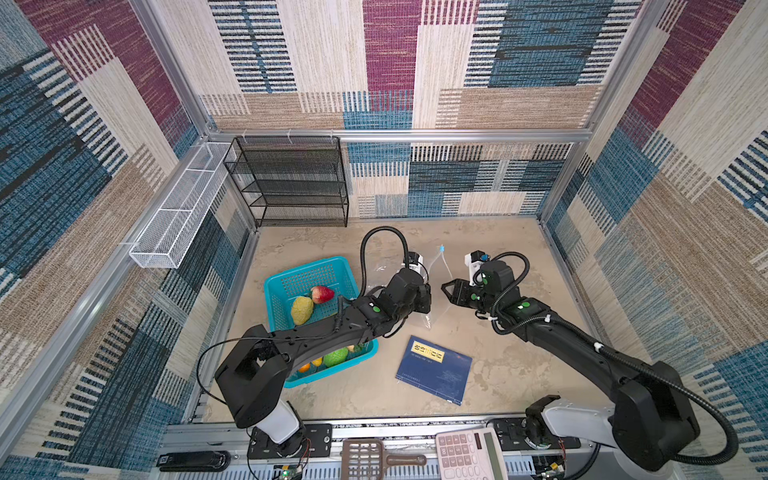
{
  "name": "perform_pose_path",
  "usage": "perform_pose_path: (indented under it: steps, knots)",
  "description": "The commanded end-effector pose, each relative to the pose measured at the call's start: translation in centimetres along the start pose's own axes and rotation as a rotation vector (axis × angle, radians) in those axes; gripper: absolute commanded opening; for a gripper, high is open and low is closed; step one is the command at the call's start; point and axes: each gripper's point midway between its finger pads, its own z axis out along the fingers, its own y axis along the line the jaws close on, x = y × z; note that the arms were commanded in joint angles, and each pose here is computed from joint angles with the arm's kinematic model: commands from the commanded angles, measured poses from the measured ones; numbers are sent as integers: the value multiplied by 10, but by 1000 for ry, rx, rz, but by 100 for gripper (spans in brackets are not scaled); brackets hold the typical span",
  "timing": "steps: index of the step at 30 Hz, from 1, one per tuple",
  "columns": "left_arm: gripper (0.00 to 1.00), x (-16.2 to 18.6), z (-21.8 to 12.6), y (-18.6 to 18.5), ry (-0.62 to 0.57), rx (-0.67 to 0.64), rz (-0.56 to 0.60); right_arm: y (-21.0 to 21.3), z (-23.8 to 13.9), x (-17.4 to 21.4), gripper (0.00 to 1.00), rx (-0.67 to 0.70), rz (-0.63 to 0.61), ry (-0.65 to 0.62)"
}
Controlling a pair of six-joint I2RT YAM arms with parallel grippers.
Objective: Place the food in the zip-top bag and seal the zipper
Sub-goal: 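Reach the left gripper to the bag mouth and pinch the opposite zipper edge, then pull the zipper edges apart with both grippers to open the bag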
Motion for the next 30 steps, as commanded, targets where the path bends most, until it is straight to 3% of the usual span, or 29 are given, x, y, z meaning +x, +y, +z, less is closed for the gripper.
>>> perform_pose_path:
  steps: [1,3,7,12,17,23,28,30]
  knots:
    - [11,-5,-2,0,-7,20,-37,8,2,-13,0,-20,-36,-31]
    - [20,-7,-3,0,-2,31,-40,10,-2,-19,0,-13,-44,-54]
    - [58,-16,-12,-9,18,80,-56,15,-15,-31,0,-12,-62,-99]
    - [73,-44,-39,-24,-26,125,-36,27,-19,-32,0,-61,-68,-92]
    - [79,-69,-51,-34,-72,137,13,35,-21,-35,0,-98,-82,-99]
    - [80,-69,-29,-38,-40,112,74,49,-27,-41,0,-163,-96,-124]
    - [75,-57,-6,-35,19,67,112,56,-33,-36,0,-216,-88,-136]
    - [67,-52,0,-27,42,21,134,55,-36,-35,0,-215,-91,-138]
